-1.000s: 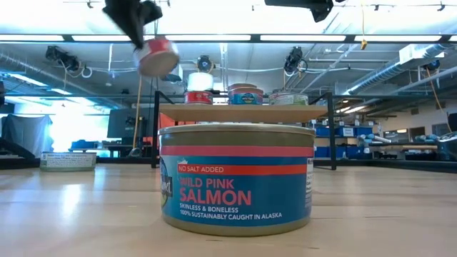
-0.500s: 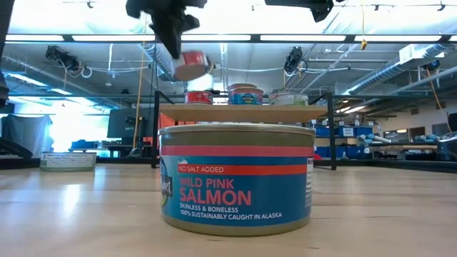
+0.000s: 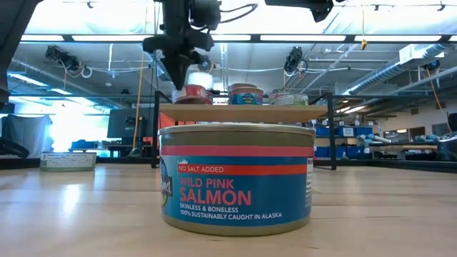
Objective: Stack canned seafood by type on shelf
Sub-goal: Put the red tuna can on the shelf aligned with the other red tuna can
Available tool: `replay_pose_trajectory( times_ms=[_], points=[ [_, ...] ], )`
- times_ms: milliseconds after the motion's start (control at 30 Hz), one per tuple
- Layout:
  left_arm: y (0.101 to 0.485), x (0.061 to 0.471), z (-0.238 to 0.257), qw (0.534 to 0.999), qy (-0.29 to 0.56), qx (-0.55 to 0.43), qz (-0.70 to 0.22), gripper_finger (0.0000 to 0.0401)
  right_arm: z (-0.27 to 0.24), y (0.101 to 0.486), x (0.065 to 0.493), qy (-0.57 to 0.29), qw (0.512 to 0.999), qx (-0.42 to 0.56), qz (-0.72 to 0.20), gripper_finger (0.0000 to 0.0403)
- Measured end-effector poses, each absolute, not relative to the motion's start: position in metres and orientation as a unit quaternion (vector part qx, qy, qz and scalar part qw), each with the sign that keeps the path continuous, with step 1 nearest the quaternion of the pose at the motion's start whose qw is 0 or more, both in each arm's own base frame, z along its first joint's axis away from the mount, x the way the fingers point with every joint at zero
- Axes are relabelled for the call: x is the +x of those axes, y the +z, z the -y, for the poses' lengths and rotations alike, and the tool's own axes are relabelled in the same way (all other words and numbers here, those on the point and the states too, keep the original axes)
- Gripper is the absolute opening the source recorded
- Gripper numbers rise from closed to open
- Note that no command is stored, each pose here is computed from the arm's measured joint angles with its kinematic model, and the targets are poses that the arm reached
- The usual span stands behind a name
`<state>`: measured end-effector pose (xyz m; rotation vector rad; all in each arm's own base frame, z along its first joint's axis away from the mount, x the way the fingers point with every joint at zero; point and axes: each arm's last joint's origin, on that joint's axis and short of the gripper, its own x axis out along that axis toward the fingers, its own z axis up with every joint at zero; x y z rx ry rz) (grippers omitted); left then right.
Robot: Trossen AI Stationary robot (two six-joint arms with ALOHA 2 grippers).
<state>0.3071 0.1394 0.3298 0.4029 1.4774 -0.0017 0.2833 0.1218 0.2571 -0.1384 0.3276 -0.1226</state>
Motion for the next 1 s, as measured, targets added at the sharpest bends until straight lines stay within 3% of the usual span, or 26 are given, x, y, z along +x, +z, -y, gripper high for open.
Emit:
replay_pose_trajectory(
  times_ms=[467, 1000],
  points=[
    [0.3251, 0.3144, -0.1433, 0.725, -0.006, 0.199, -0.659, 0.0006, -0.1218, 0.2571, 0.2833, -0.062, 0.982, -0.068, -0.163, 0.0017],
    [0.3278, 0.314, -0.1409, 0.71, 0.059, 0.203, -0.671, 0.009, -0.1217, 0.2571, 0.2833, -0.061, 0.982, -0.069, -0.163, 0.0015]
  ],
)
